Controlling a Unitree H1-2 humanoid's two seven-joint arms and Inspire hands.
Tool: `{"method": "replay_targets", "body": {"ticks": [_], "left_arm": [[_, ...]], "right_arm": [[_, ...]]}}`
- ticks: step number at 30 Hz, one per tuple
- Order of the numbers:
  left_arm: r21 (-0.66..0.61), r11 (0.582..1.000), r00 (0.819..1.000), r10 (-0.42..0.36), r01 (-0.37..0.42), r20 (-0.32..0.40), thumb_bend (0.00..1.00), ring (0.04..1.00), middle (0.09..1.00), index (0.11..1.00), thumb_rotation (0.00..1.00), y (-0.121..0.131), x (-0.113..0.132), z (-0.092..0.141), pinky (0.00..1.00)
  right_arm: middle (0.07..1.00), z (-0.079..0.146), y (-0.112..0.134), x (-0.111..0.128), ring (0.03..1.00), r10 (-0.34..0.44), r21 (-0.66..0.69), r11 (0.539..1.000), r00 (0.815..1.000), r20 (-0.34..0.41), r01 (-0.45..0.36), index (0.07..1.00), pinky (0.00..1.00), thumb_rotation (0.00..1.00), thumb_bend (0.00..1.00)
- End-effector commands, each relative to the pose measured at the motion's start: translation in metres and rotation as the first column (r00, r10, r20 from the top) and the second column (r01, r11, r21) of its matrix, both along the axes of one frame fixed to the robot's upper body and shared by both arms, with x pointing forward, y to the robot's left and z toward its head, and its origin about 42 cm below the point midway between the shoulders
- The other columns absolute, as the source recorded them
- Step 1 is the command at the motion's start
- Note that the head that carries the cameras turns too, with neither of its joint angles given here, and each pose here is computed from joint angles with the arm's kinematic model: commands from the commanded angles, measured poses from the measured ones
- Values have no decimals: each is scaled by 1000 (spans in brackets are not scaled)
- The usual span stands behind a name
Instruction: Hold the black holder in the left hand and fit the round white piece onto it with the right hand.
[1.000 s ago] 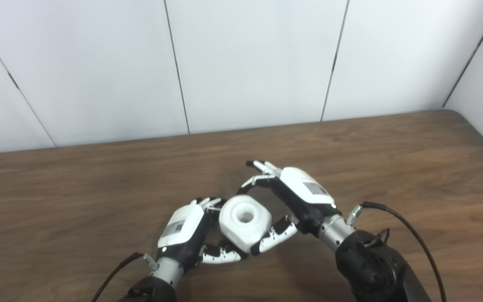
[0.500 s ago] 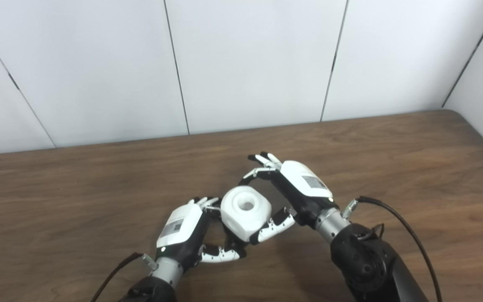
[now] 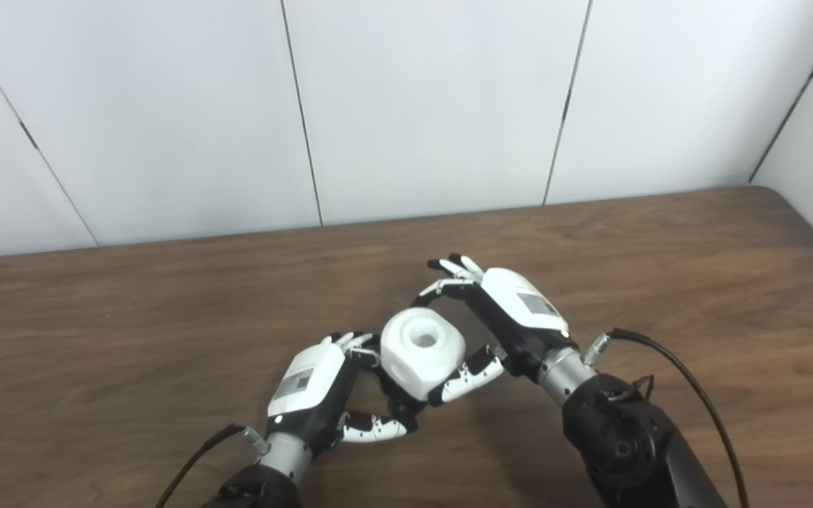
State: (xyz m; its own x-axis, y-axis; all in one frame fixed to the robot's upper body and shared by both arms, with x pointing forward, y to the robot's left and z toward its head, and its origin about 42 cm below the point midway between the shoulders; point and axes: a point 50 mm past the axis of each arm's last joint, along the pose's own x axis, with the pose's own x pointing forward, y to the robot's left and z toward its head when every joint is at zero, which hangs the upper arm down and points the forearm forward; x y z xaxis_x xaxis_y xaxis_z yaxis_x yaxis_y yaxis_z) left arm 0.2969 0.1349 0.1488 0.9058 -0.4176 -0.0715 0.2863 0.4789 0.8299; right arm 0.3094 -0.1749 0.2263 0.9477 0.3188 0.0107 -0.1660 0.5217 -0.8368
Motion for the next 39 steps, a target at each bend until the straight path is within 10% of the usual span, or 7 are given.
{"method": "replay_targets", "body": {"ticks": [1,13,20,39], "left_arm": [[-11,999,999,-44,44,21,517,942,892,482,45,-11,-2,7,1000],[-14,999,999,-41,41,16,517,944,898,482,44,-11,-1,8,1000],[-17,999,999,-41,41,13,517,946,896,481,44,-11,0,8,1000],[-14,999,999,-39,39,15,517,945,895,482,44,-11,1,8,1000]], "right_arm": [[949,0,-7,-2,1000,-4,-47,999,1000,-14,4,479,898,139,510],[996,13,-7,-10,1000,52,-23,998,994,-94,-54,495,953,156,512],[1000,19,-8,-12,1000,75,-14,997,989,-125,-77,802,982,384,902],[1000,21,-8,-12,1000,73,-16,997,987,-145,-76,896,994,420,1000]]}}
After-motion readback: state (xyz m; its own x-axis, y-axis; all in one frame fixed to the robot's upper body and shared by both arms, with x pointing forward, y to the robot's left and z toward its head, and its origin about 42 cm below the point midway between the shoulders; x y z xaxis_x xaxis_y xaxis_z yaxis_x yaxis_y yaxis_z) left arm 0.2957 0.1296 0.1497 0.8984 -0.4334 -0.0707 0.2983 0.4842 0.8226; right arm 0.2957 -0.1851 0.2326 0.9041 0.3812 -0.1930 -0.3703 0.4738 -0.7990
